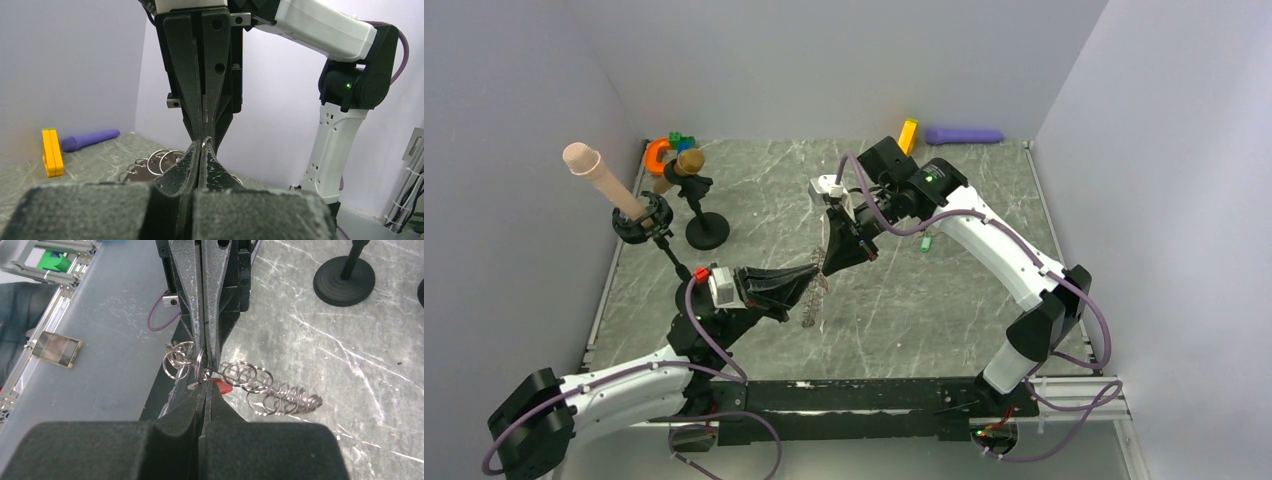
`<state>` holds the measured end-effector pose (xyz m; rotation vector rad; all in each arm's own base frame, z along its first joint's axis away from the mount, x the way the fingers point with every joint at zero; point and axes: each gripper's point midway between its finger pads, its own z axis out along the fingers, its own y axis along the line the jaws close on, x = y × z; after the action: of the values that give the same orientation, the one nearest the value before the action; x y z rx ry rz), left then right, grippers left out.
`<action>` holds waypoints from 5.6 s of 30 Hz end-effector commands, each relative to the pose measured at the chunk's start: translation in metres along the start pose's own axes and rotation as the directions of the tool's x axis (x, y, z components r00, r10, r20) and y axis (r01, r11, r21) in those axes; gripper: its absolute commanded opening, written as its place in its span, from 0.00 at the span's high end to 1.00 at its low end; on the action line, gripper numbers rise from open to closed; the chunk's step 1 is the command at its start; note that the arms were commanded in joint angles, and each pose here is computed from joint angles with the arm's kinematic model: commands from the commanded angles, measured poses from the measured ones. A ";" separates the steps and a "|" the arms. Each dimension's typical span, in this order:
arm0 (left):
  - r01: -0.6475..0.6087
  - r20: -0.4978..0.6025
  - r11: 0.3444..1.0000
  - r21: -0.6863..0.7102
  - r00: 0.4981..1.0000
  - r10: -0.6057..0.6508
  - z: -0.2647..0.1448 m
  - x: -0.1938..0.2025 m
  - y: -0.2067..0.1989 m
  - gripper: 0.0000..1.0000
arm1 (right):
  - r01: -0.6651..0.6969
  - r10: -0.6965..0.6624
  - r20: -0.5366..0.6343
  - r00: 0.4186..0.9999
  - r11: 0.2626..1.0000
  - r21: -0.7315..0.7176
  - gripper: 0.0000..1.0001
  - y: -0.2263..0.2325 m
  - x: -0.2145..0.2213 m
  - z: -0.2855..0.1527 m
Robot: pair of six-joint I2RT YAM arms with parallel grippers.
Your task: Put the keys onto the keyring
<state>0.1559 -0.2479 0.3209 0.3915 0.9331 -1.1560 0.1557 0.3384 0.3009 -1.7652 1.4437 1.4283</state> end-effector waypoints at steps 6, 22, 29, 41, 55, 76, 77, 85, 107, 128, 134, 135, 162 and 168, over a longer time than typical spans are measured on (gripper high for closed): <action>0.008 0.206 0.999 0.041 0.978 -0.016 0.004 -0.055 -0.012 1.00 | 0.048 -0.048 0.032 0.998 0.999 -0.004 1.00 0.016 -0.019 -0.009; -0.113 -0.147 0.988 0.105 0.981 0.128 -0.002 -0.021 -0.015 1.00 | 0.001 0.004 0.091 0.996 0.998 -0.057 1.00 0.028 -0.029 -0.016; -0.227 -0.331 0.964 0.139 0.907 0.261 0.005 -0.011 -0.007 1.00 | -0.048 0.056 0.100 0.993 0.995 -0.085 1.00 0.031 -0.023 -0.012; -0.307 -0.541 0.910 0.279 0.733 0.413 0.000 0.008 0.000 1.00 | -0.080 0.089 0.114 0.989 0.994 -0.080 1.00 0.026 -0.023 -0.013; -0.363 -0.605 0.881 0.303 0.641 0.472 -0.005 0.010 0.012 1.00 | -0.097 0.102 0.099 0.990 0.993 -0.062 0.80 0.020 -0.014 -0.014; -0.317 -0.753 0.940 -0.126 0.648 0.118 0.076 0.038 0.126 1.00 | -0.149 0.079 0.195 0.978 0.914 0.377 0.50 -0.028 0.033 -0.117; -0.311 -0.762 0.940 -0.140 0.640 0.099 0.082 0.043 0.135 1.00 | -0.155 0.079 0.204 0.976 0.910 0.385 0.49 -0.027 0.035 -0.120; -0.241 -0.702 0.908 -0.341 0.708 -0.076 0.126 0.064 0.222 1.00 | -0.190 0.089 0.252 0.964 0.891 0.411 0.49 -0.023 0.049 -0.134; -0.252 -0.673 0.767 -0.590 0.678 -0.295 -0.005 0.135 0.290 1.00 | -0.225 0.116 0.285 0.951 0.894 0.388 0.47 -0.029 0.057 -0.135; -0.319 -0.713 0.734 -0.599 0.629 -0.308 -0.065 0.098 0.228 0.45 | -0.222 0.118 0.247 0.962 0.864 0.452 0.45 -0.033 0.074 -0.136; -0.352 -0.724 0.804 -0.479 0.677 -0.135 -0.038 0.048 0.156 0.29 | -0.198 0.103 0.199 0.974 0.814 0.547 0.45 -0.036 0.076 -0.150; -0.358 -0.713 0.810 -0.465 0.694 -0.102 -0.032 0.037 0.142 0.10 | -0.194 0.099 0.195 0.976 0.800 0.567 0.45 -0.036 0.074 -0.155; -0.190 -0.416 0.838 -0.512 0.908 -0.048 -0.074 -0.106 0.044 0.01 | -0.593 -0.013 0.595 0.804 0.074 0.802 0.00 -0.008 0.024 -0.303; -0.182 -0.421 0.840 -0.511 0.905 -0.060 -0.077 -0.108 0.040 0.01 | -0.611 -0.024 0.613 0.790 0.057 0.790 0.00 -0.007 0.023 -0.305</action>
<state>0.1575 -0.1149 0.3409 0.2123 1.5919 -0.6609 0.2876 0.0834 0.3732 -0.2058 1.8642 0.5134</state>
